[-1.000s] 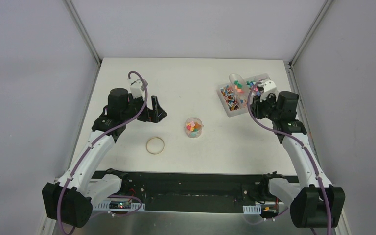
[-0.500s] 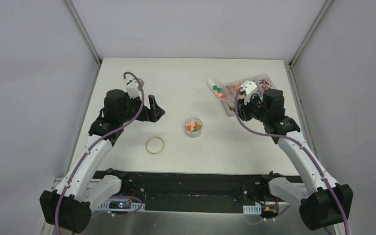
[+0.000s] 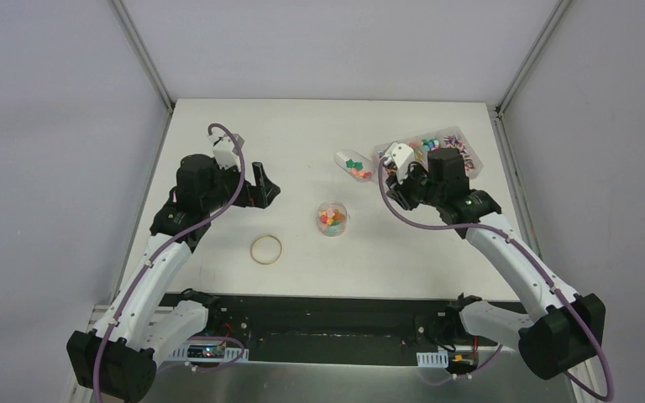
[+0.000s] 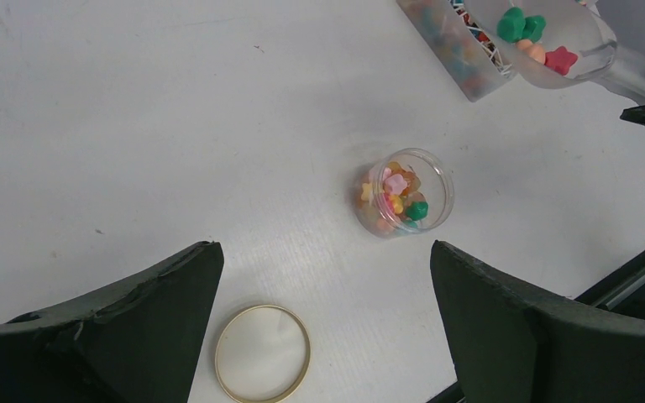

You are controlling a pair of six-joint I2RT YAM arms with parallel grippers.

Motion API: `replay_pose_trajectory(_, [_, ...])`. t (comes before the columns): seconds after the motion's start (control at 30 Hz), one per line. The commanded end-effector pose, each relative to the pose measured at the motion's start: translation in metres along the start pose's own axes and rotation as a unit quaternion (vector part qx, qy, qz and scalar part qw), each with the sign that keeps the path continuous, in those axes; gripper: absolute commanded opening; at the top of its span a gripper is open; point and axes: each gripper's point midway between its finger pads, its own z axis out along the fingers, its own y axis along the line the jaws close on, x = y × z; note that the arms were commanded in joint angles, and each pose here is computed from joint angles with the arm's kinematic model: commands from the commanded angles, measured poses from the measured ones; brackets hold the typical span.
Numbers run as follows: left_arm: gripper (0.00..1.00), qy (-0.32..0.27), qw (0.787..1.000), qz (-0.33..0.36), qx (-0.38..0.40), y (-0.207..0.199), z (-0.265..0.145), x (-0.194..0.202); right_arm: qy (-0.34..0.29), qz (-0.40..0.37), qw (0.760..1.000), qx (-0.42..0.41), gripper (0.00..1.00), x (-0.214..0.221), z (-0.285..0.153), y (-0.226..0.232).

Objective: Pack the candies
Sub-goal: Place the fake candies in the packing bottle.

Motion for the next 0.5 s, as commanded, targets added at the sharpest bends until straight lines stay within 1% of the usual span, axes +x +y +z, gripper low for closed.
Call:
replay_pose_trajectory(0.0, [0.99,-0.02,1.0,0.01,-0.007,0.004,0.001,-0.008,-0.01,-0.051,0.999,0.013,0.0,-0.022,-0.006,-0.007])
replay_pose_trajectory(0.17, [0.99,-0.021,1.0,0.011,-0.008,0.004,0.0,-0.009,0.004,-0.093,0.996,0.0,0.0,-0.021,-0.009,0.004])
replay_pose_trajectory(0.37, [0.99,-0.022,1.0,0.012,-0.005,0.003,-0.001,-0.009,0.053,-0.147,0.988,-0.016,0.0,-0.005,-0.014,0.014])
replay_pose_trajectory(0.47, [0.99,-0.02,1.0,0.012,-0.003,0.002,-0.001,-0.008,0.078,-0.159,0.984,-0.014,0.0,0.002,-0.019,0.014])
